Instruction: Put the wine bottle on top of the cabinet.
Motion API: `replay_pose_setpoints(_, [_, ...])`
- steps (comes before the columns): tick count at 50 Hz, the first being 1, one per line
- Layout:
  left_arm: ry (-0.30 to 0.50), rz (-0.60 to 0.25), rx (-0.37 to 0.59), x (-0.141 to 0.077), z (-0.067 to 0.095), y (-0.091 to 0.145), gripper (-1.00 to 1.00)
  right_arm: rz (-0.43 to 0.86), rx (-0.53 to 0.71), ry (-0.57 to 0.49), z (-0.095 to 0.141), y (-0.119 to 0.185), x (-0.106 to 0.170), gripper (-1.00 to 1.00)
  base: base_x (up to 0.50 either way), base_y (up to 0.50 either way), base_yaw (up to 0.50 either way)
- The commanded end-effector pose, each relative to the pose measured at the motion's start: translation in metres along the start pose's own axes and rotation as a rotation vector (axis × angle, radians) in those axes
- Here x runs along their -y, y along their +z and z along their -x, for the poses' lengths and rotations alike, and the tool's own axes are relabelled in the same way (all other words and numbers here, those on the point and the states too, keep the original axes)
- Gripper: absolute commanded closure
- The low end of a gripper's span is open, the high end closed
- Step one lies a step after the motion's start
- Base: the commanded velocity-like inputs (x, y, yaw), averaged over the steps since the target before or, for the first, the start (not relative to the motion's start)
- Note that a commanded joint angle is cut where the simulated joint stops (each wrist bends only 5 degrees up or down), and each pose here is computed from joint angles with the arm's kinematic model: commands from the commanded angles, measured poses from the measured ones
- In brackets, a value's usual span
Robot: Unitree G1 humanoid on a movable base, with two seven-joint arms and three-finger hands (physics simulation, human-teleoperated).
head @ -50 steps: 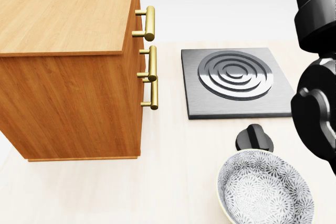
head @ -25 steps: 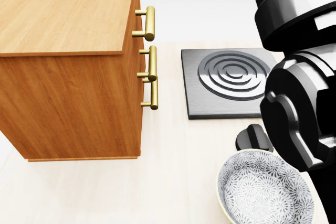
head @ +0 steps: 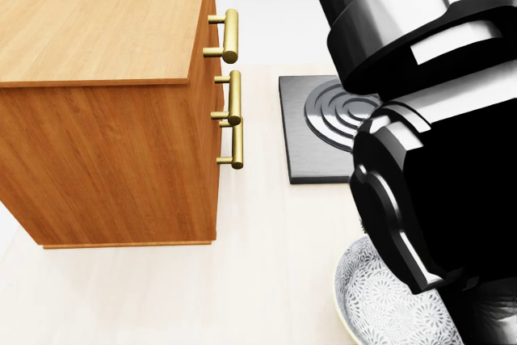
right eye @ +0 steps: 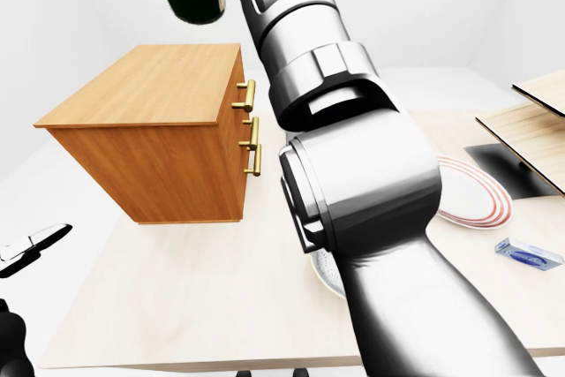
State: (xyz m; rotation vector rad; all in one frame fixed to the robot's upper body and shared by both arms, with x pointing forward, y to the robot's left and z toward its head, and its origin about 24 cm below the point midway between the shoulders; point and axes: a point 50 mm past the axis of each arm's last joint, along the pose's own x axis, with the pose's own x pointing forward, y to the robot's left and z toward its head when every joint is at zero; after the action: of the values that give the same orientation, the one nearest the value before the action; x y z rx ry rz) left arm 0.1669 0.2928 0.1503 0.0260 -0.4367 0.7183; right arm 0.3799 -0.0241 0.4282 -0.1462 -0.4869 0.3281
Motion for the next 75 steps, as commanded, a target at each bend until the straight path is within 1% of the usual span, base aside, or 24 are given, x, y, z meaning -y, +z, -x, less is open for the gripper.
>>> replay_pose_setpoints(1, [0.008,0.003,0.007,-0.003,-0.001,0.002,-1.00,-0.022,0.022,0.078,-0.001,0.006,-0.021,1.00,0.00,0.00,0.00])
replay_pose_setpoints(5, [0.006,0.002,-0.002,-0.002,0.000,0.000,-1.00,-0.030,0.022,0.115,-0.001,0.006,-0.028,1.00,0.00,0.00,0.00])
replay_pose_setpoints(13, [0.003,-0.001,-0.007,-0.002,0.000,-0.002,-1.00,-0.039,0.012,0.158,-0.001,0.001,-0.039,1.00,0.00,0.00,0.00])
replay_pose_setpoints(27, [0.005,-0.001,-0.007,-0.003,0.000,-0.001,-1.00,-0.045,0.018,0.225,0.000,0.003,-0.058,1.00,0.00,0.00,0.00])
replay_pose_setpoints(48, [0.007,-0.004,-0.020,-0.002,-0.001,-0.005,-1.00,-0.059,-0.010,0.306,0.003,-0.010,-0.076,1.00,0.00,0.00,0.00])
replay_pose_setpoints(59, [0.008,-0.006,-0.022,-0.003,-0.001,-0.005,-1.00,-0.048,-0.026,0.331,0.004,-0.017,-0.082,1.00,0.00,0.00,0.00])
replay_pose_setpoints(75, [0.011,-0.006,-0.026,-0.005,0.000,-0.006,-1.00,-0.015,-0.073,0.297,0.005,-0.035,-0.077,1.00,0.00,0.00,0.00])
